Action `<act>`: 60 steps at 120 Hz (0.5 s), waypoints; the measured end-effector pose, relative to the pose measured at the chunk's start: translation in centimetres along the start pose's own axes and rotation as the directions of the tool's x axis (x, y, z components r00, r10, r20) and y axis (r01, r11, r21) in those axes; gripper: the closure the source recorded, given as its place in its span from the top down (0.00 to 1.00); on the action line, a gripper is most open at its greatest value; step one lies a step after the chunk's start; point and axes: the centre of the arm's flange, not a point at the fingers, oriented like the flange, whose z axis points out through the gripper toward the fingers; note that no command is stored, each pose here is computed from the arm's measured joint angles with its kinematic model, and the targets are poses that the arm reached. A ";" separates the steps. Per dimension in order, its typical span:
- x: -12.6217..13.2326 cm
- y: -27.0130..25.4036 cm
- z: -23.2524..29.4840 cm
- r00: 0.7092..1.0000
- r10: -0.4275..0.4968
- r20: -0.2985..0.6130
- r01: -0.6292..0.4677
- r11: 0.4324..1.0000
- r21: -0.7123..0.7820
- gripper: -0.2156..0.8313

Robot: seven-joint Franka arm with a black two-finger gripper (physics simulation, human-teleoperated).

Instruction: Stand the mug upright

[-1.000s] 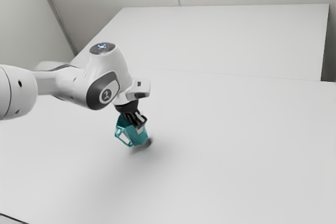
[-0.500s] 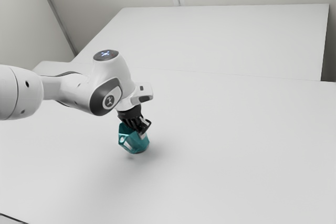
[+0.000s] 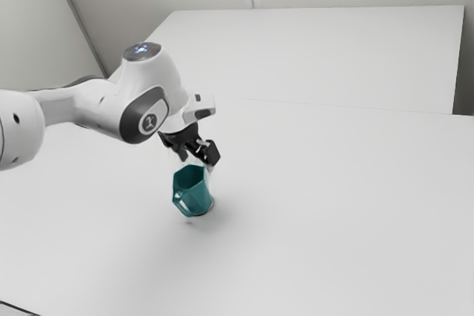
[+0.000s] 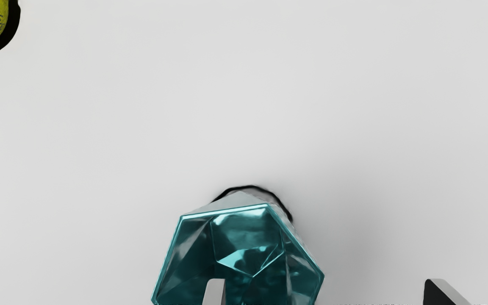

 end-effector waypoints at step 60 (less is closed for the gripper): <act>8.6 -6.7 -16.2 0.996 -0.089 -0.003 0.089 0.995 -0.041 0.78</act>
